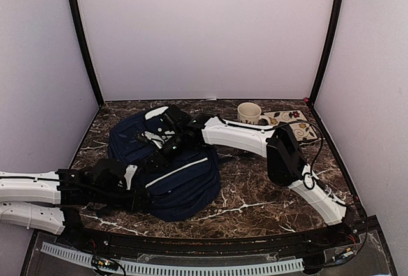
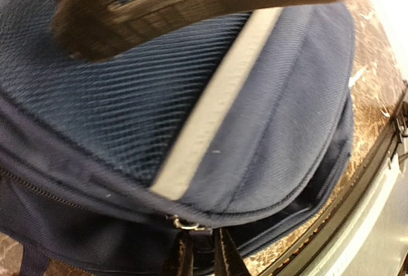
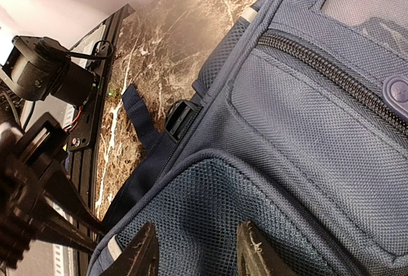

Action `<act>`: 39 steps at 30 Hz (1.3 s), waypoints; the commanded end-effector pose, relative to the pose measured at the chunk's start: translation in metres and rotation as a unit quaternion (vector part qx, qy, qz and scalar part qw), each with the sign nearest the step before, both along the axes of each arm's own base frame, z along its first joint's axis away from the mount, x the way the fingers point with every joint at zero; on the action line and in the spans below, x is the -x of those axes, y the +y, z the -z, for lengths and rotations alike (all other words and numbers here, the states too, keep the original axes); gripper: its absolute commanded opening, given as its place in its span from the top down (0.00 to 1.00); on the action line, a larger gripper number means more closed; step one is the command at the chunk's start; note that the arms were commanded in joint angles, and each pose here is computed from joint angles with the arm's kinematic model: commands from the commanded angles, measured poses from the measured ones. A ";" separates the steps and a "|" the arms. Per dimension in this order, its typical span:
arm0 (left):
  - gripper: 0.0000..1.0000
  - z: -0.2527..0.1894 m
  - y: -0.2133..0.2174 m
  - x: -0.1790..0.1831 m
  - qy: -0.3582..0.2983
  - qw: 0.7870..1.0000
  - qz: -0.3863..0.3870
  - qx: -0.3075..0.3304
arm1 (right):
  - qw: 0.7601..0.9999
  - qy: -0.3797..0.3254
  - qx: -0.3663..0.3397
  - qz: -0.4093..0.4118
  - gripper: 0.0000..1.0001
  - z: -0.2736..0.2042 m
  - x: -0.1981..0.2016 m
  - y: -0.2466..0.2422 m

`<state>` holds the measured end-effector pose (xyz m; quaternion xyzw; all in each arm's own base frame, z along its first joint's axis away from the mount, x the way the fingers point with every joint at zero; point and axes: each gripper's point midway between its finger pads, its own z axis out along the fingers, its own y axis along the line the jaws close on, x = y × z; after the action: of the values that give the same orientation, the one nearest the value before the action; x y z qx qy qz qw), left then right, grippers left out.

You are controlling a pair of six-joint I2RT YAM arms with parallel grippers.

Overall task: Pack the student bag
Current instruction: Zip the upper front pocket of the bag in the student bag, then hold the upper front pocket of the student bag.

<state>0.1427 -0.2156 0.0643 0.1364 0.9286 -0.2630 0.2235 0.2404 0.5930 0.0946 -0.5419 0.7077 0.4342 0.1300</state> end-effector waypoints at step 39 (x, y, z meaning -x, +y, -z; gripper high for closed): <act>0.70 -0.093 -0.166 0.016 -0.186 0.946 0.251 0.081 | 0.998 -0.043 0.038 0.036 0.55 -0.038 -0.031 -0.072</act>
<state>0.1412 -0.3966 0.1278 0.3664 0.7998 -0.3655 0.3041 0.2362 0.5676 0.0976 -0.5538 0.7061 0.4261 0.1144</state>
